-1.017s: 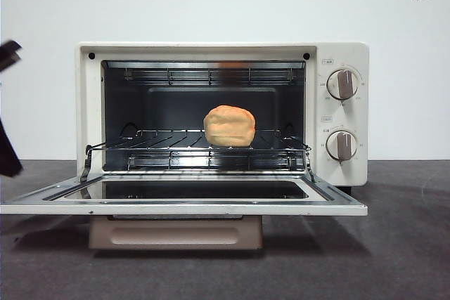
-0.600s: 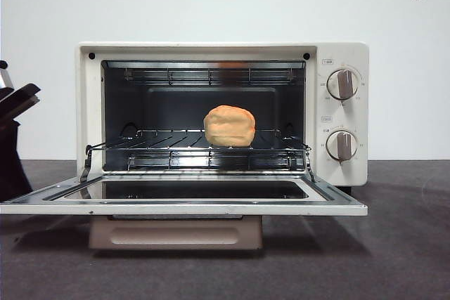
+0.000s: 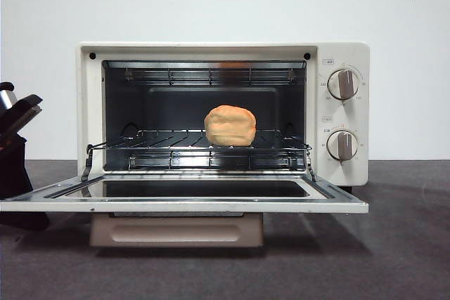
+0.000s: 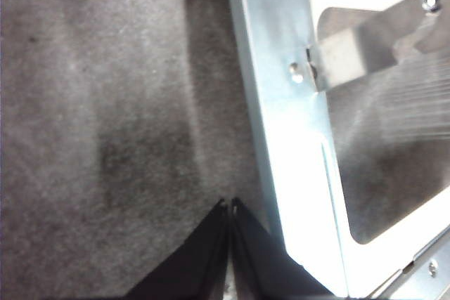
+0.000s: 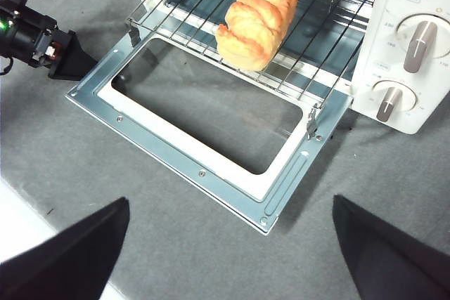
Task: The left arm flap open the oven, the right arm pick bread and place it into oven, the left arm flap close the oven
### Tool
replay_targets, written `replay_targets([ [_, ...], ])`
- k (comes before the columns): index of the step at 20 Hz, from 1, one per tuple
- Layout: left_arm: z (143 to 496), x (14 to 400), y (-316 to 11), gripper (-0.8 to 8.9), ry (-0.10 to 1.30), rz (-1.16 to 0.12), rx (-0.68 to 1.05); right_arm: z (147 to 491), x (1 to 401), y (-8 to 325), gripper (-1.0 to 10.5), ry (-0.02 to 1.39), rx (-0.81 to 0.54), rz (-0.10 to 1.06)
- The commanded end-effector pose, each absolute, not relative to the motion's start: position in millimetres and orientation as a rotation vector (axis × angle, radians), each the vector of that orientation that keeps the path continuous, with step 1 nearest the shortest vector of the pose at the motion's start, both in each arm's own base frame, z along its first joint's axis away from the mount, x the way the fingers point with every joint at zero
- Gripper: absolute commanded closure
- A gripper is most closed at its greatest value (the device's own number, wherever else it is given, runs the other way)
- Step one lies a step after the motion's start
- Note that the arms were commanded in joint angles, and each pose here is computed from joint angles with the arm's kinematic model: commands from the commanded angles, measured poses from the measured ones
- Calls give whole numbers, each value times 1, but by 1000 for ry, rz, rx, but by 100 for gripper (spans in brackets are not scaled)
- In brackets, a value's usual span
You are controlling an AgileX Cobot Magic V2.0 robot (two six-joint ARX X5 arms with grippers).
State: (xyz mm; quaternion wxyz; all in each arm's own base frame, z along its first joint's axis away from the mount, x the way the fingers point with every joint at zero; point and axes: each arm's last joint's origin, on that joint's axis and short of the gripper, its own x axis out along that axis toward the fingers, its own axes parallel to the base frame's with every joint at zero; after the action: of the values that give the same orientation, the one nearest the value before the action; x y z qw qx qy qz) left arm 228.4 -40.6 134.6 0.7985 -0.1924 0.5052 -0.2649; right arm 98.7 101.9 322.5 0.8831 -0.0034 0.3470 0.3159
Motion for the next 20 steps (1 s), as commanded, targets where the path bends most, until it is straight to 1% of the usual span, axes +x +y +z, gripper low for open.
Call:
replay_targets([
  [1,136,231,-45,799,1056,-670,-443,327,99,104,484,703,-6,673],
  [5,141,237,-43,799,999,-706,-504,327,99,104,484,702,-7,669],
  [10,152,246,-32,798,899,-691,-589,327,99,104,484,701,-8,666],
  [15,175,251,-20,798,739,-659,-636,327,99,104,484,701,-8,666],
  [20,192,256,-18,798,611,-670,-674,327,99,104,484,701,-8,666],
])
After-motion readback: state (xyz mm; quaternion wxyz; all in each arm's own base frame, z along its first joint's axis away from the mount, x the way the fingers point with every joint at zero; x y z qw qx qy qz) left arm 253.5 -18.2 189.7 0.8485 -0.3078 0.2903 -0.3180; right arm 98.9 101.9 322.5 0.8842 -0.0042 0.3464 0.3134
